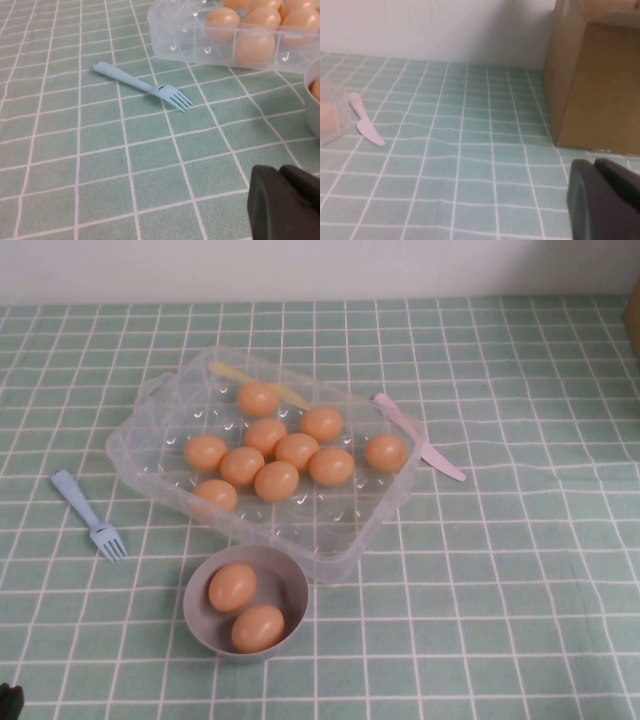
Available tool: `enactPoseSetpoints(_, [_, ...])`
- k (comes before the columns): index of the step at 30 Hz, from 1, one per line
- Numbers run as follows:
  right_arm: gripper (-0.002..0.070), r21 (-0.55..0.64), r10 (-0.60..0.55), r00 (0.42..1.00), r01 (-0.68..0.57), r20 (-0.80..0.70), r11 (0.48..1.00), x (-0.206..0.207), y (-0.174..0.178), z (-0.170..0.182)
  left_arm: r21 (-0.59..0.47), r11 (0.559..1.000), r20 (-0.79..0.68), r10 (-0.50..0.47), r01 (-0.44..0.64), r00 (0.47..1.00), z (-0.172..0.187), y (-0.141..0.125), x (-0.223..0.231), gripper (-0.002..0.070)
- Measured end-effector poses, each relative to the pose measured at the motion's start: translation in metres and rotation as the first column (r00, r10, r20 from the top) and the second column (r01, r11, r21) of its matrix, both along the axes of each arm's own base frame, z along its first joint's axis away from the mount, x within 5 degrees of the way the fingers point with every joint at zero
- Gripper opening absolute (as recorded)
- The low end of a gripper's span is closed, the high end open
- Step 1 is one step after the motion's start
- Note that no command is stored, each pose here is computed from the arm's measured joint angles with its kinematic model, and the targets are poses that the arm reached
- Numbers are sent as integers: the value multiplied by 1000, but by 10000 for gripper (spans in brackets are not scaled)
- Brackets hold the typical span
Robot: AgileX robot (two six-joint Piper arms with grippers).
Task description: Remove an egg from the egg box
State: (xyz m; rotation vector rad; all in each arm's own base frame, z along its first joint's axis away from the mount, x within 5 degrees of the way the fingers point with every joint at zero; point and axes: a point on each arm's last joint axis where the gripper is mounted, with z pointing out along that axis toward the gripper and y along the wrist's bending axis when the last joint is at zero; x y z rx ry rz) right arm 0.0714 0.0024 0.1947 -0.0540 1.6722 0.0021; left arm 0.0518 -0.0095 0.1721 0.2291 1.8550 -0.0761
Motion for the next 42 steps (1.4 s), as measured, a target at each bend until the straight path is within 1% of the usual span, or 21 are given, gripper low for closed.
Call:
enactPoseSetpoints(6, [-17, 13, -6, 998, 5, 62, 1000, -14, -1, 1, 0, 1000, 0, 0, 0, 1000, 0, 0, 0, -3])
enactPoseSetpoints(16, [-17, 63, -4, 1000, 3, 20, 998, -15, 0, -3, 0, 1000, 0, 0, 0, 1000, 0, 0, 0, -3])
enactPoseSetpoints(19, [-17, 84, 2, 1000, -1, -14, 996, -15, 1, -6, 0, 1000, 0, 0, 0, 1000, 0, 0, 0, -3])
enactPoseSetpoints(20, [-17, 83, 11, 999, -8, -31, 997, -15, 1, -8, 0, 1000, 0, 0, 0, 1000, 0, 0, 0, -3])
enactPoseSetpoints(25, [-17, -6, 66, 992, -67, -109, 998, -17, 6, -15, 0, 1000, 0, 0, 0, 1000, 0, 0, 0, -3])
enactPoseSetpoints(29, [-17, -4, 89, 980, -92, -180, 996, -19, 8, -22, 0, 1000, 0, 0, 0, 1000, 0, 0, 0, -3])
enactPoseSetpoints(42, [-17, 3, 94, 977, -95, -190, 995, -19, 8, -23, 0, 1000, 0, 0, 0, 1000, 0, 0, 0, -3])
